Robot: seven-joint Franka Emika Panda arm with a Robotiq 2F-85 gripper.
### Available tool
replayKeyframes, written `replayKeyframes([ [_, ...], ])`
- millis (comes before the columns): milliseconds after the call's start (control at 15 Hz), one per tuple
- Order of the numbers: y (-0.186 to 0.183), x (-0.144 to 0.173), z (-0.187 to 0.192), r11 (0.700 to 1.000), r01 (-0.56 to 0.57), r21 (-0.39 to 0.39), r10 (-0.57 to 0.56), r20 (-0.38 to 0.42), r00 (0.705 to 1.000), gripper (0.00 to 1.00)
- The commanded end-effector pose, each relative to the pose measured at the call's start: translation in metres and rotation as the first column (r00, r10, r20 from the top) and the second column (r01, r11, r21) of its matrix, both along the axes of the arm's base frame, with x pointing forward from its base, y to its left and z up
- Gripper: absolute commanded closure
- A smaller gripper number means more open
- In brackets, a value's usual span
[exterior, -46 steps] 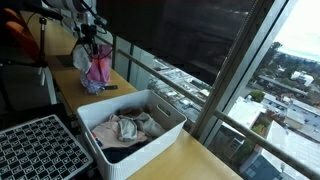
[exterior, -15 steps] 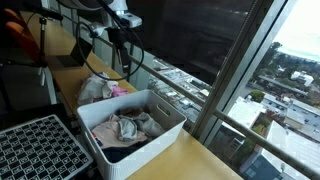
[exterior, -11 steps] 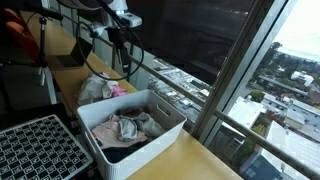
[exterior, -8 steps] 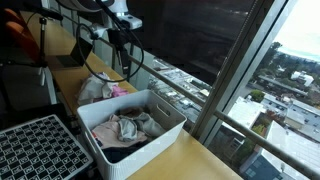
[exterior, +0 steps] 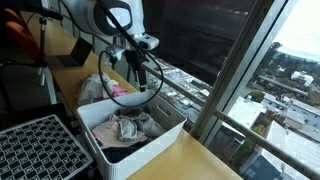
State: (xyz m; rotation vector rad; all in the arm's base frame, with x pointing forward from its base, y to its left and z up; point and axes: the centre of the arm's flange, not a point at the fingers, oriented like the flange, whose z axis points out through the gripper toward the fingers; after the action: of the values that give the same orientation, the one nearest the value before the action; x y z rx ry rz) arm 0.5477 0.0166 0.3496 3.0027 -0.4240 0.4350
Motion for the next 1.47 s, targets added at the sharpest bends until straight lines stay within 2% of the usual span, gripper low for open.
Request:
replayKeyframes([
  [0, -0.026, 0.049, -0.039, 1.0, 0.019, 0.005, -0.019, -0.017, 1.0, 0.0],
  [467, -0.071, 0.109, -0.155, 0.99, 0.111, 0.085, -0.095, -0.18, 0.979, 0.0],
  [800, -0.087, 0.122, -0.232, 0.978, 0.171, 0.119, -0.123, -0.328, 0.937, 0.0],
  [867, -0.09, 0.122, -0.244, 0.976, 0.185, 0.119, -0.132, -0.354, 0.926, 0.09],
  [933, -0.092, 0.122, -0.252, 0.974, 0.19, 0.119, -0.134, -0.371, 0.919, 0.26],
  [1067, -0.094, 0.123, -0.252, 0.971, 0.206, 0.117, -0.147, -0.384, 0.912, 0.41],
  [1400, -0.088, 0.124, -0.204, 0.963, 0.224, 0.149, -0.159, -0.355, 0.921, 0.78],
])
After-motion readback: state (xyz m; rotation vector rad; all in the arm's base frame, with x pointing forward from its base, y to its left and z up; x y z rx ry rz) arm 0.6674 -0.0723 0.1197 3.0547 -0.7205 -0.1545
